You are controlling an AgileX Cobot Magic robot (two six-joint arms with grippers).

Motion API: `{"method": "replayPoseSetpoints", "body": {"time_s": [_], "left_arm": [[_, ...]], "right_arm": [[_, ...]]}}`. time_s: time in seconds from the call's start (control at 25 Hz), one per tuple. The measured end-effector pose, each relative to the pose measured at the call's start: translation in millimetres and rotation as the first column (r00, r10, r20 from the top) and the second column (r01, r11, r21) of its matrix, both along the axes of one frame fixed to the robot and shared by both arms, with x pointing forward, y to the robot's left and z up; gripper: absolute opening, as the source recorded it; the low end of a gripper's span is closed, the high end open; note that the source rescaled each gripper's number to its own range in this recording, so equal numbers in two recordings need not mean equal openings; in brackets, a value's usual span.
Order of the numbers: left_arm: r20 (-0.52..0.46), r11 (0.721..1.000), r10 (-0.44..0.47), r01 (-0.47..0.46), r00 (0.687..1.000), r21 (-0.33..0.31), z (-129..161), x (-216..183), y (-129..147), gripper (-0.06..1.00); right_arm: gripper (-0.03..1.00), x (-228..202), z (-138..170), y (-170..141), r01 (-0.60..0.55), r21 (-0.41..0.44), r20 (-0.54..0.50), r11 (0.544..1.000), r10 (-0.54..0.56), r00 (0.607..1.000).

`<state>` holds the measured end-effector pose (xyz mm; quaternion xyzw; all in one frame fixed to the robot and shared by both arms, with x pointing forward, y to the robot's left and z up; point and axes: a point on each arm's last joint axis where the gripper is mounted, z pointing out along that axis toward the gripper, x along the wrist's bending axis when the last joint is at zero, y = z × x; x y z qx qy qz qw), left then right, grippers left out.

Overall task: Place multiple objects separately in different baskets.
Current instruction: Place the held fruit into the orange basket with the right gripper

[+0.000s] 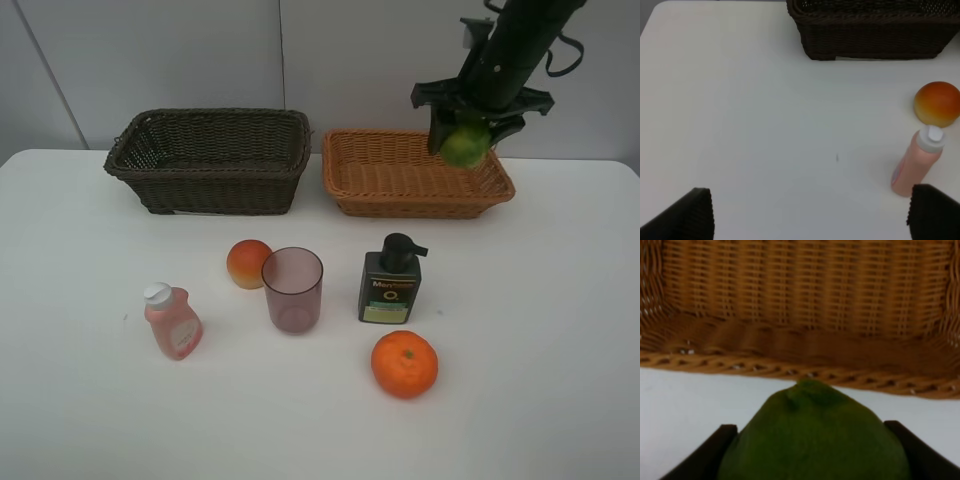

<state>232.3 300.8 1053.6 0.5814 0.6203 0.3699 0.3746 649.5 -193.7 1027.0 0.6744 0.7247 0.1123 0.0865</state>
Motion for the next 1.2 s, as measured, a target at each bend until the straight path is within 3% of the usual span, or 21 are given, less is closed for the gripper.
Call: {"method": "replayPoseSetpoints", "body": {"time_s": [0.24, 0.6, 0.92, 0.96, 1.12, 1.2], "left_arm": [[0.000, 1.000, 0.000, 0.000, 1.000, 0.000, 0.0, 0.0, 0.0, 1.00], [0.000, 1.000, 0.000, 0.000, 1.000, 0.000, 0.0, 0.0, 0.0, 1.00], [0.000, 1.000, 0.000, 0.000, 1.000, 0.000, 0.0, 0.0, 0.0, 1.00], [0.000, 1.000, 0.000, 0.000, 1.000, 0.000, 0.0, 0.0, 0.0, 1.00], [0.000, 1.000, 0.000, 0.000, 1.000, 0.000, 0.0, 0.0, 0.0, 1.00], [0.000, 1.000, 0.000, 0.000, 1.000, 0.000, 0.0, 0.0, 0.0, 1.00]], "right_arm": [[0.37, 41.5, -17.5, 10.6, -0.005, 0.020, 0.096, 1.000, 0.003, 0.995], [0.37, 71.3, -91.5, 16.5, -0.020, -0.006, 0.107, 1.000, 0.021, 0.994], [0.37, 76.6, -107.8, 18.0, -0.025, -0.003, 0.122, 1.000, 0.025, 0.992], [0.41, 76.8, -107.7, 18.0, -0.025, -0.003, 0.125, 1.000, 0.025, 0.992], [0.85, 77.2, -107.5, 18.0, -0.026, -0.003, 0.129, 1.000, 0.026, 0.991], [0.94, 77.2, -107.5, 18.0, -0.026, -0.003, 0.129, 1.000, 0.026, 0.991]]}}
